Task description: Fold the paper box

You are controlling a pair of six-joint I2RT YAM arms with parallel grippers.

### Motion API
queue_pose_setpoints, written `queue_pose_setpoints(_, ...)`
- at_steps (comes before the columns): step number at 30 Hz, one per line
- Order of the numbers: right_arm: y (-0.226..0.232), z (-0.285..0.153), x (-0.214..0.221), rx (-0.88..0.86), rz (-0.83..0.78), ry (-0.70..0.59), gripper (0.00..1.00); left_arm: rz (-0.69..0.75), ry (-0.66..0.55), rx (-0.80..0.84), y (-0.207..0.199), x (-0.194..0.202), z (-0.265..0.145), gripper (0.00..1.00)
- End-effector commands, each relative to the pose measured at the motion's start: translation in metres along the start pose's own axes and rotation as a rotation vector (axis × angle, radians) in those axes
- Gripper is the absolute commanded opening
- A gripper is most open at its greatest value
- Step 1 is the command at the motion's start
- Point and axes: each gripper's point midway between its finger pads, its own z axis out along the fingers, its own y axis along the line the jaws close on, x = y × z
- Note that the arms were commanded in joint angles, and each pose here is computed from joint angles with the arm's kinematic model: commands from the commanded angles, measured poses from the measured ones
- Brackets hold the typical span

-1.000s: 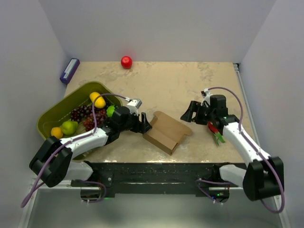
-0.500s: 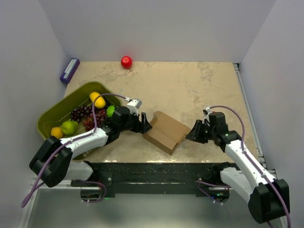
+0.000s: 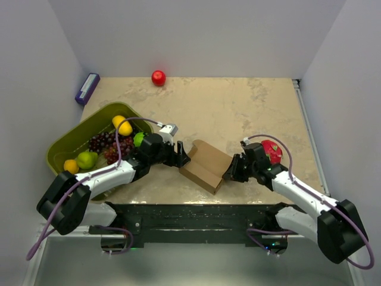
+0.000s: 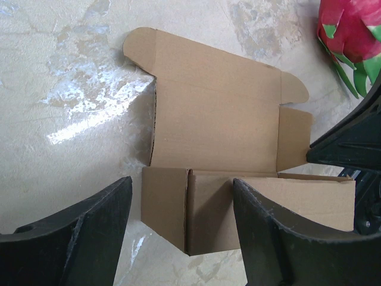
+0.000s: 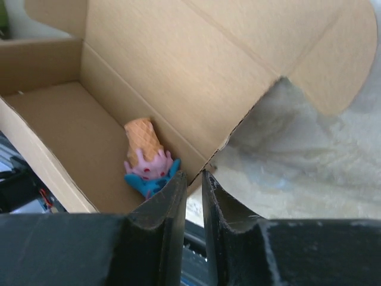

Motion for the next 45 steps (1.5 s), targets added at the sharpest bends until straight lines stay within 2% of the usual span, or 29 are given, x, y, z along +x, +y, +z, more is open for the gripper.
queue_pose_setpoints(1, 0.016, 0.006, -0.029, -0.040, -0.002, -0.113, 0.20, 0.021, -0.023, 0.021, -0.006, -0.009, 0.000, 0.72)
queue_pose_setpoints(9, 0.006, 0.033, -0.018, -0.023, -0.009, -0.058, 0.19, 0.022, -0.021, 0.018, -0.006, -0.009, 0.000, 0.72)
queue_pose_setpoints(14, -0.006, 0.046, -0.010, 0.054, -0.013, -0.034, 0.20, 0.020, -0.017, 0.019, -0.005, -0.008, 0.001, 0.72)
queue_pose_setpoints(18, -0.025, 0.050, -0.005, 0.145, -0.019, -0.034, 0.22, 0.020, -0.017, 0.019, -0.005, -0.008, 0.001, 0.72)
queue_pose_setpoints(22, -0.021, 0.050, -0.004, 0.133, -0.017, -0.026, 0.25, 0.022, -0.014, 0.015, -0.004, -0.007, 0.001, 0.72)
queue_pose_setpoints(24, -0.004, 0.042, -0.014, 0.087, -0.027, -0.044, 0.31, 0.023, -0.012, 0.013, -0.003, -0.006, 0.001, 0.72)
queue_pose_setpoints(26, -0.002, 0.032, -0.022, 0.114, -0.043, -0.060, 0.36, 0.025, -0.011, 0.014, -0.004, -0.006, 0.001, 0.72)
queue_pose_setpoints(27, 0.009, 0.021, -0.041, 0.101, -0.046, -0.111, 0.44, 0.026, -0.011, 0.014, -0.004, -0.006, 0.001, 0.72)
queue_pose_setpoints(30, 0.002, -0.003, -0.070, 0.129, -0.031, -0.178, 0.54, 0.025, -0.013, 0.013, -0.004, -0.006, 0.000, 0.72)
queue_pose_setpoints(36, -0.043, -0.024, -0.091, 0.217, 0.031, -0.221, 0.61, 0.026, -0.015, 0.017, -0.005, -0.006, -0.001, 0.72)
queue_pose_setpoints(45, -0.070, 0.006, -0.072, 0.236, 0.111, -0.191, 0.67, 0.030, -0.016, 0.021, -0.006, -0.007, -0.001, 0.72)
